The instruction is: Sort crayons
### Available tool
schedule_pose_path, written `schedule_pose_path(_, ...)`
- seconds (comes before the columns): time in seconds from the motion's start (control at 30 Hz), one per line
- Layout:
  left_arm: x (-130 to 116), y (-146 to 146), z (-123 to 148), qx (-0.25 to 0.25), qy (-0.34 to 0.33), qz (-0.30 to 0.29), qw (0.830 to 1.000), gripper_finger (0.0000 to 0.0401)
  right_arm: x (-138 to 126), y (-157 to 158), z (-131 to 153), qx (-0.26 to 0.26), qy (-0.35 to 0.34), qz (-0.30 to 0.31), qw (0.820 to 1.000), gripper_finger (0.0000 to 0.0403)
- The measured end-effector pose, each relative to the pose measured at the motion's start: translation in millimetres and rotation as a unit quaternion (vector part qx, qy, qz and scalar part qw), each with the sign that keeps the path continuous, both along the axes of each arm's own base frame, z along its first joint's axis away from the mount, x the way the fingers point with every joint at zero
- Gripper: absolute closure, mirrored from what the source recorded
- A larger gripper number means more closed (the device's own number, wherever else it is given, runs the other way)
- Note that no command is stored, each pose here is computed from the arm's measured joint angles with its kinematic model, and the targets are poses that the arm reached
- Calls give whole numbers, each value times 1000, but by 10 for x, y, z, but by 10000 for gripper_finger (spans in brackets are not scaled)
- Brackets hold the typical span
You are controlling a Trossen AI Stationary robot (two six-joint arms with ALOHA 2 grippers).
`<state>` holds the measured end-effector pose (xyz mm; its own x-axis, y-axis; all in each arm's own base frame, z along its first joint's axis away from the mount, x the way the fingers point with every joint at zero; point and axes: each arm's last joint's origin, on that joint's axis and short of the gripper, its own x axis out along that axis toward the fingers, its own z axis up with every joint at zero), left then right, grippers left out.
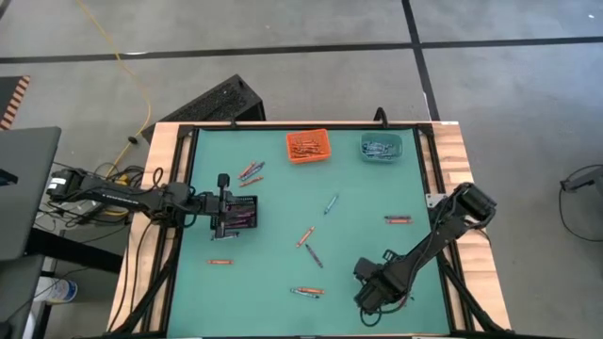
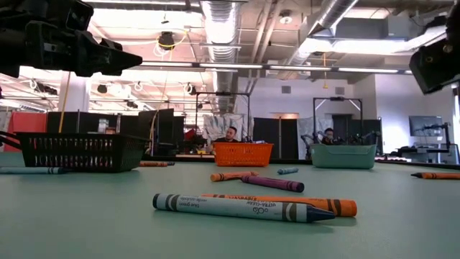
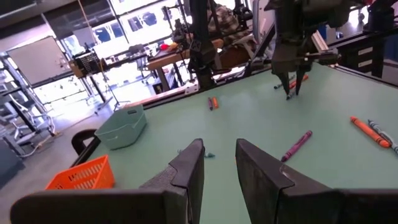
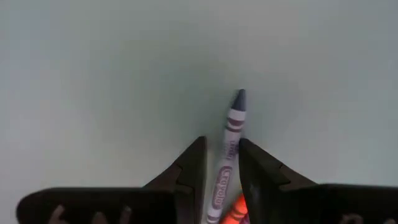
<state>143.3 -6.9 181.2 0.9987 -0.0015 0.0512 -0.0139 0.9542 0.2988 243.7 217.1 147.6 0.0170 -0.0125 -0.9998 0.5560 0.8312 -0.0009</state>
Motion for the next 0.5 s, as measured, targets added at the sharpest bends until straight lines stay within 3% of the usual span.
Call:
schedule_pose_path(0.23, 0, 0, 4, 2, -2, 1, 1000, 319, -36, -83, -144, 14, -3, -3, 1000, 309)
schedule_pose_path(0.5, 0, 2, 4, 2, -2, 3, 1000, 319, 18, -175, -142, 16, 0, 37, 999, 394)
